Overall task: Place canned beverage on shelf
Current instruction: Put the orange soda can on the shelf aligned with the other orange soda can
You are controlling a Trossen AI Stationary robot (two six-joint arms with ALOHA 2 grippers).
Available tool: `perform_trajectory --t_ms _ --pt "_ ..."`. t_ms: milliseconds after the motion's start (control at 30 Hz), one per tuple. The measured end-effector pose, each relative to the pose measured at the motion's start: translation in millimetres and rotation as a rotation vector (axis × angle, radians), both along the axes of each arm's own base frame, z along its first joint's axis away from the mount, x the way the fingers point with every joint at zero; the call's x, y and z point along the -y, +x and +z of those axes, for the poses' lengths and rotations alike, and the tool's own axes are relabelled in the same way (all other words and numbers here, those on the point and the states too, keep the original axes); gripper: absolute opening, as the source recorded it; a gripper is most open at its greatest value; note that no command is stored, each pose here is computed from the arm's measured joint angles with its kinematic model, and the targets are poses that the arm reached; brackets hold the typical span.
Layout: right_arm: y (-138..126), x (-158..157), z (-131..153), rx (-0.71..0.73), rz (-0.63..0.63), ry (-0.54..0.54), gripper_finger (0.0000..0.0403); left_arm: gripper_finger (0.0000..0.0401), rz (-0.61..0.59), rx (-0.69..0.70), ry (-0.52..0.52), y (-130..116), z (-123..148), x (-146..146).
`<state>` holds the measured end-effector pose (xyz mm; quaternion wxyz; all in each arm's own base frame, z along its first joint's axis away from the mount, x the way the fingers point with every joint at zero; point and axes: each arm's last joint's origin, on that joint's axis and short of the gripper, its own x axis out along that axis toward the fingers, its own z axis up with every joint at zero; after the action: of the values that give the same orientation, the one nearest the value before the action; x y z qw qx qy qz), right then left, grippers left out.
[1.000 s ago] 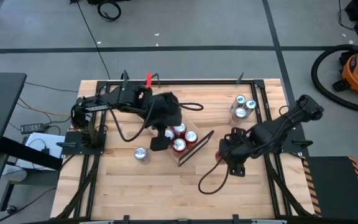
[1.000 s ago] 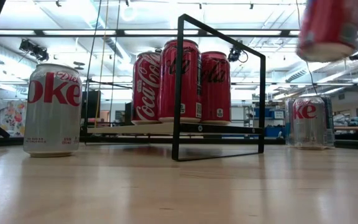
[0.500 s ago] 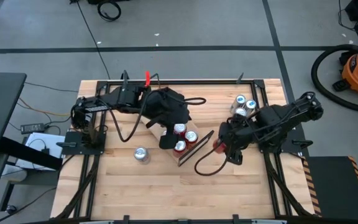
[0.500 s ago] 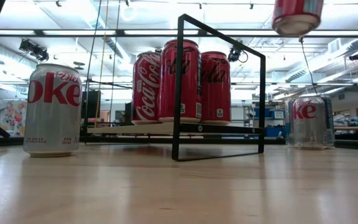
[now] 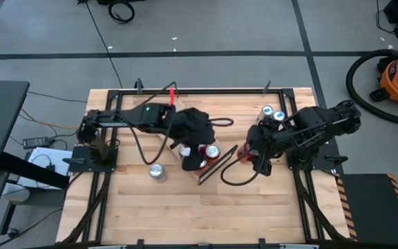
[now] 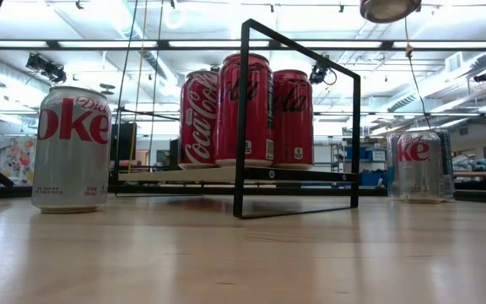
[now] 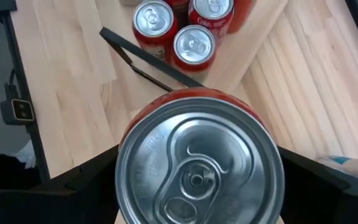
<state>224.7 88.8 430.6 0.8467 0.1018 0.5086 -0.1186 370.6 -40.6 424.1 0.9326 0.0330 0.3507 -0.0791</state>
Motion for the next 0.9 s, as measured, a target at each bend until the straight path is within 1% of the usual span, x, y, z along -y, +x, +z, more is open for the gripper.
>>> perform_trajectory --t_ms 33,133,233,300,367,400,467,567,700,767,900 --pt "0.6 -0.3 -0.3 -0.002 0.001 -0.001 0.0347 0.0331 0.003 -0.007 -0.006 -0.9 -4.1 1.0" --pt "3.0 -1.4 -2.0 -0.011 0.004 -0.003 0.0347 0.0325 0.011 0.031 -0.031 -6.1 -6.1 3.6" --pt "6.3 -2.8 -4.1 -0.018 0.025 -0.015 0.0347 0.0321 0.033 0.099 -0.051 -16.3 -0.1 2.1" --pt "11.4 -3.0 -5.1 -0.013 0.039 -0.025 0.0347 0.0318 0.052 0.139 -0.05 -30.0 4.9 -0.2" --pt "17.0 -2.7 -5.1 -0.005 0.056 -0.043 0.0347 0.0316 0.072 0.213 -0.066 -40.7 11.2 -2.9" --pt "19.2 -2.1 -3.8 0.006 0.067 -0.054 0.0347 0.0316 0.087 0.215 -0.07 -45.7 8.9 -3.9" --pt "23.7 0.2 -0.8 0.03 0.09 -0.076 0.0347 0.0316 0.114 0.245 -0.106 -53.7 6.3 -6.1" --pt "30.9 3.4 3.0 0.081 0.129 -0.097 0.0347 0.0316 0.166 0.243 -0.178 -59.5 -3.6 -8.3" --pt "37.7 7.4 7.3 0.143 0.179 -0.122 0.0347 0.0316 0.214 0.194 -0.266 -56.7 -18.3 -7.9" --pt "40.1 9.1 8.5 0.161 0.194 -0.134 0.0347 0.0316 0.202 0.187 -0.267 -54.3 -21.9 -5.4" --pt "45.1 14.1 12.6 0.214 0.202 -0.153 0.0346 0.0316 0.165 0.19 -0.225 -46.6 -28.3 -2.1"
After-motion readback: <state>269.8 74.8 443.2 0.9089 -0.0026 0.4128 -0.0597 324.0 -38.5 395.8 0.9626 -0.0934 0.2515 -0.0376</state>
